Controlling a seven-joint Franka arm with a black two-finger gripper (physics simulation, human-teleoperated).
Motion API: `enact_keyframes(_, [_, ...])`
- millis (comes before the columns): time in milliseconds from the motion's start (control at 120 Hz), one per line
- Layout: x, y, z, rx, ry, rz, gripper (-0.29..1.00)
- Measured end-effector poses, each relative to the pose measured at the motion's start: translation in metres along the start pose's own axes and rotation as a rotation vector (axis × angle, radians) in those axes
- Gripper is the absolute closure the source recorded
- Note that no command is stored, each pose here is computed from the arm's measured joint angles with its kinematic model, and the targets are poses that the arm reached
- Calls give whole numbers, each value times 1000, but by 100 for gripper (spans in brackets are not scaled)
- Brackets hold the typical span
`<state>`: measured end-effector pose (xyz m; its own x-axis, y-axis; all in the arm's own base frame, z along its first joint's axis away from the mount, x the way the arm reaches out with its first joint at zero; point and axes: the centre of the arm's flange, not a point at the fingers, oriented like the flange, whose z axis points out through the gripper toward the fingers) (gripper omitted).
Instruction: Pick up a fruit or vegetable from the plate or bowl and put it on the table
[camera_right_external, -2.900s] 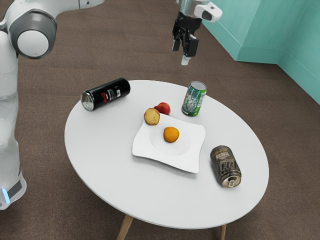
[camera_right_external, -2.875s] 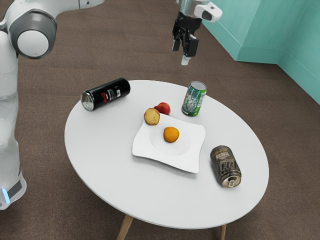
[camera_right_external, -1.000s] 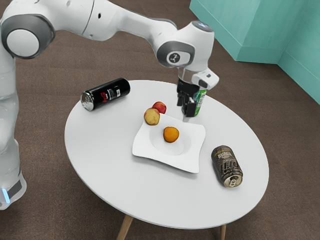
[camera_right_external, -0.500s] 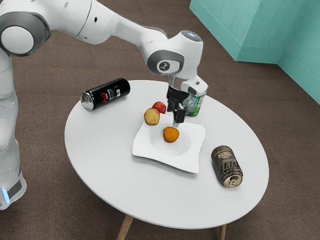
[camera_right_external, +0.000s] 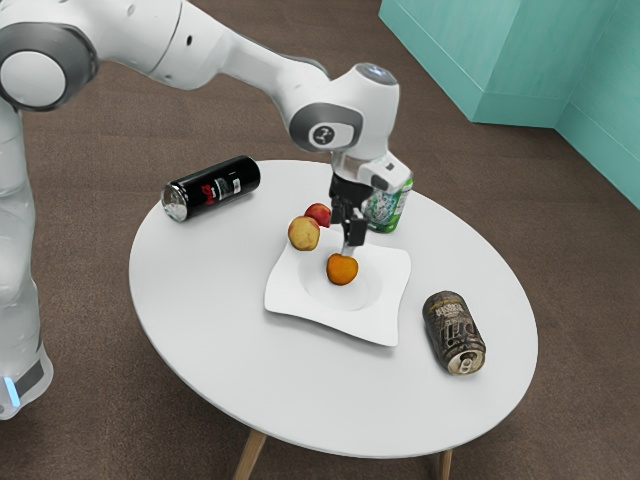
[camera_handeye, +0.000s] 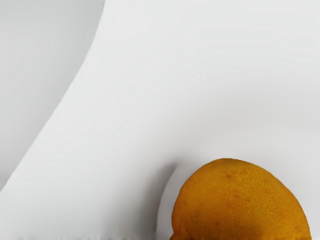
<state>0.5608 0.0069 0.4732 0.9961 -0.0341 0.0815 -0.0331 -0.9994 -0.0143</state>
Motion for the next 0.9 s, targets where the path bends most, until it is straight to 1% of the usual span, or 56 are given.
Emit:
enact_keyframes(342, [1, 13, -3, -1, 6, 21, 0])
enact_keyframes(750, [-2, 65, -3, -9, 6, 112, 0])
enact_keyframes(900, [-6, 78, -19, -11, 33, 137, 0])
